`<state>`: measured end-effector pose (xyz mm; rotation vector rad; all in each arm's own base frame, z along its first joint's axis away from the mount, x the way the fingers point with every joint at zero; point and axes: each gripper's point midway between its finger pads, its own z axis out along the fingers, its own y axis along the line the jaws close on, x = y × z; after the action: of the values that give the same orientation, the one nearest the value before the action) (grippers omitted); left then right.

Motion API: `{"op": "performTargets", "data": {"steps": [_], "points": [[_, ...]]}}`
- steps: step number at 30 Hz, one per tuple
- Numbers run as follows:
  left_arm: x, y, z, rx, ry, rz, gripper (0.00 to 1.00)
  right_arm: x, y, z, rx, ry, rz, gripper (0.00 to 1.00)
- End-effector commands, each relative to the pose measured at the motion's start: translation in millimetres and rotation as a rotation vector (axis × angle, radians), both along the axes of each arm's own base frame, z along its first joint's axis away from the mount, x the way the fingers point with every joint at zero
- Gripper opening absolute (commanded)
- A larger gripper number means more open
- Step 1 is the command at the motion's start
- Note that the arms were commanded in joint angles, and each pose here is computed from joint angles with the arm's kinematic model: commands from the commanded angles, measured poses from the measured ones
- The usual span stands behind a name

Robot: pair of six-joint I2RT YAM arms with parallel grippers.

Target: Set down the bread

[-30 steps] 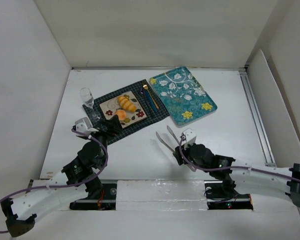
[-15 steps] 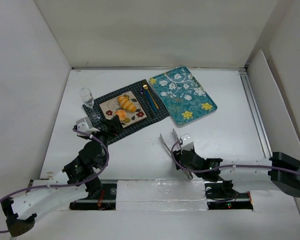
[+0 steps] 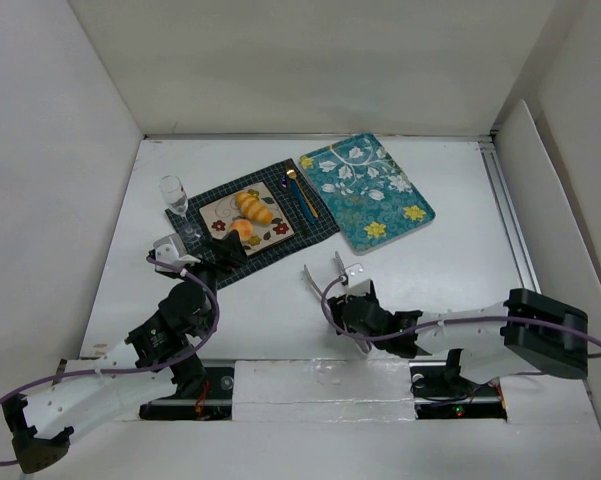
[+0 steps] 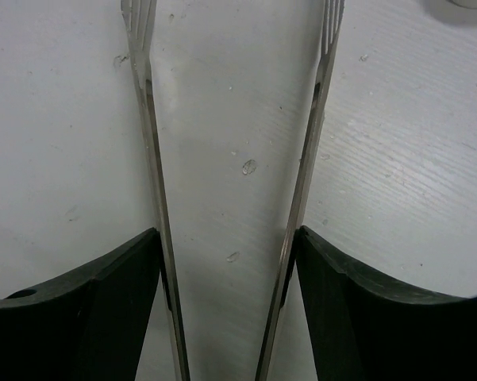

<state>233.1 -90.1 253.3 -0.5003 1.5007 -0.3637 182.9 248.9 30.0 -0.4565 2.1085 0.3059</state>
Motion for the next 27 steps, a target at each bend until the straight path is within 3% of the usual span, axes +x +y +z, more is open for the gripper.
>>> {"op": "performTargets", "data": {"steps": [1, 10, 17, 22, 27], "points": [[1, -2, 2, -0.016, -0.016, -0.004, 0.99, 11, 21, 22, 0.063, -0.053, -0.013, 0.73], [1, -3, 1, -0.011, -0.012, -0.004, 0.99, 14, 25, 21, 0.033, -0.05, -0.008, 0.88], [2, -4, 0, -0.004, -0.009, -0.004, 0.99, 17, 26, 49, 0.011, -0.085, 0.02, 1.0], [2, -4, 0, -0.002, -0.01, -0.004, 0.99, 16, 6, 93, 0.025, -0.129, -0.003, 1.0], [6, -18, 8, 0.013, -0.024, -0.054, 0.99, 18, -20, 168, 0.003, -0.236, 0.003, 1.0]]}}
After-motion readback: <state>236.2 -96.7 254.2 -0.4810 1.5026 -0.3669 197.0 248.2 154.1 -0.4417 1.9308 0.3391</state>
